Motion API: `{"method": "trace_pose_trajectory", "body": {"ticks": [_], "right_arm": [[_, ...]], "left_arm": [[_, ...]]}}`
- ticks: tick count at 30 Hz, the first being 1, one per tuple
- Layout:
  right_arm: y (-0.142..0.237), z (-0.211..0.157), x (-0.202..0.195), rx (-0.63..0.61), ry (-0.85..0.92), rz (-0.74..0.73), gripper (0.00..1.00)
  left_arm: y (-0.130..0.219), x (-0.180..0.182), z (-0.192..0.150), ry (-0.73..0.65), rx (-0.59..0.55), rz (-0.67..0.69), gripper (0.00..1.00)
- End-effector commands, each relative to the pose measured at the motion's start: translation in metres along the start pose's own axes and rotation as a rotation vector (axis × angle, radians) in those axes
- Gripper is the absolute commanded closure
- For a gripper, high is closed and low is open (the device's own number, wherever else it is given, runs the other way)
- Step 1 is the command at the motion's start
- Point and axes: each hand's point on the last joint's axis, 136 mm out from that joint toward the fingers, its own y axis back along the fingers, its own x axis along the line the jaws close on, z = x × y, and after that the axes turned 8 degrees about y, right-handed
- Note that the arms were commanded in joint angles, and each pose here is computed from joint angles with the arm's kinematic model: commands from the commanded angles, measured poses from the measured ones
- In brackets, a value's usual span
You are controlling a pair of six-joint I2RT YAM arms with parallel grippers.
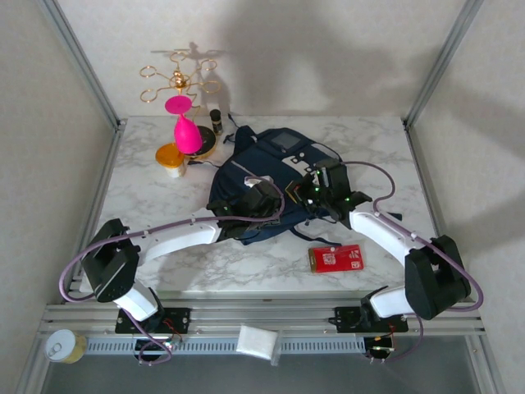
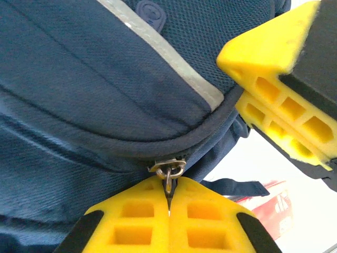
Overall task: Pack the student bag
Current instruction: Unzip the student bag at the center of the table.
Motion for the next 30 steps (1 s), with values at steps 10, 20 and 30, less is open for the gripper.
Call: {"method": "trace_pose_trajectory", "body": {"ticks": [10, 20, 30], "right_arm": [[0.053, 0.109, -0.039, -0.115, 0.261, -0.012, 1.00], [0.054, 0.116, -0.028, -0.067, 0.232, 0.062, 1.00], [0.055, 0.114, -0.027, -0.076, 0.197, 0.080, 1.00]], "left_arm": [[0.018, 0.026, 0.001, -0.139, 0.068, 0.040, 1.00], [0.000, -0.047, 0.012, -0.248, 0.032, -0.146, 0.96], [-0.025, -0.093, 0.013, -0.393, 0.044, -0.128, 0.64]]}}
